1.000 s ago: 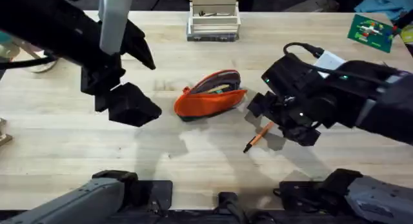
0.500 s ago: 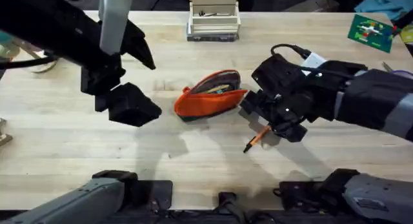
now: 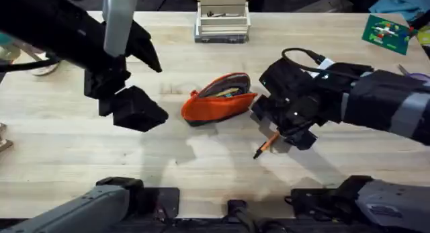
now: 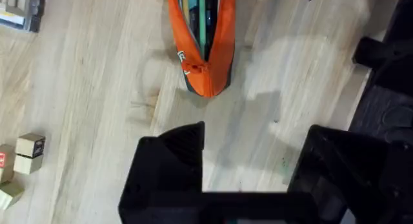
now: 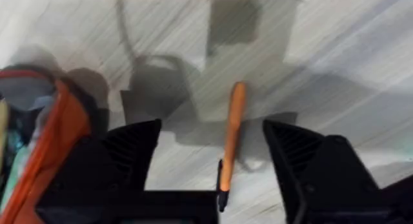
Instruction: Unzip the bag, pick up the pens from the table one at a time and place them inside, then zip the bag closed.
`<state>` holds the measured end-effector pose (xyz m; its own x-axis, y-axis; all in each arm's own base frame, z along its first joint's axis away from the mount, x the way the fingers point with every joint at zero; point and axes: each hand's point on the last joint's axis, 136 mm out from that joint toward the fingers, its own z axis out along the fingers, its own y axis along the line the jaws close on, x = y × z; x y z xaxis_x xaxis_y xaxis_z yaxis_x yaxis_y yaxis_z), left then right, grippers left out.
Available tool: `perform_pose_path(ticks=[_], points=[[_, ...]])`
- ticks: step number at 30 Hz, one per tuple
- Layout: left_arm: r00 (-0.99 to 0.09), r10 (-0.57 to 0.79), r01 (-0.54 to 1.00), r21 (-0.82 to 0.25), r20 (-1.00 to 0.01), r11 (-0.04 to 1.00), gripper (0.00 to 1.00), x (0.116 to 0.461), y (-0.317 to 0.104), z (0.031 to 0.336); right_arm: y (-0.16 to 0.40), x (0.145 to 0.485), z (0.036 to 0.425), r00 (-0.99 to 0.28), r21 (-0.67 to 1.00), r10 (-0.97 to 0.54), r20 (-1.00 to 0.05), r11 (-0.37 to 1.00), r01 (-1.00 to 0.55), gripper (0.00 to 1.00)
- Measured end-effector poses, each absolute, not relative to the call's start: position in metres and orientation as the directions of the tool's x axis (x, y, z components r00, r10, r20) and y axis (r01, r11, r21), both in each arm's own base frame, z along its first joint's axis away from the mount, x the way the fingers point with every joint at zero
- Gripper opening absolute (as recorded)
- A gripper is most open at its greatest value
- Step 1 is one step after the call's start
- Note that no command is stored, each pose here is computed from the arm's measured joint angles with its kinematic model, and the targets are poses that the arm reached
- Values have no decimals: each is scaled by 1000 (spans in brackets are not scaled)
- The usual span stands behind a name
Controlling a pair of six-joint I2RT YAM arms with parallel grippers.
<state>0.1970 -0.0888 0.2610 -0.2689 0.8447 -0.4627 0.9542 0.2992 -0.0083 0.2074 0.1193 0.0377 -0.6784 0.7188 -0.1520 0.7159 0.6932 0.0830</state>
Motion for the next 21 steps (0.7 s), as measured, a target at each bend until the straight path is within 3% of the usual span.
perform_pose_path(ticks=[5, 11, 12, 15, 21], points=[[-269, 845, 954, -8, -463, 299, 995, 197, -89, 261, 112, 201, 36, -669, 39, 726, -160, 682, 730, 658], [-269, 845, 954, -8, -463, 299, 995, 197, -89, 261, 112, 201, 36, -660, 42, 734, -159, 673, 738, 403], [-269, 845, 954, -8, -463, 299, 995, 197, -89, 261, 112, 201, 36, -658, 43, 736, -158, 671, 740, 252], [-269, 845, 954, -8, -463, 299, 995, 197, -89, 261, 114, 203, 36, -652, 54, 742, -156, 666, 744, 60], [-269, 845, 954, -8, -463, 299, 993, 197, -89, 261, 114, 203, 37, -657, 53, 737, -158, 671, 740, 38]])
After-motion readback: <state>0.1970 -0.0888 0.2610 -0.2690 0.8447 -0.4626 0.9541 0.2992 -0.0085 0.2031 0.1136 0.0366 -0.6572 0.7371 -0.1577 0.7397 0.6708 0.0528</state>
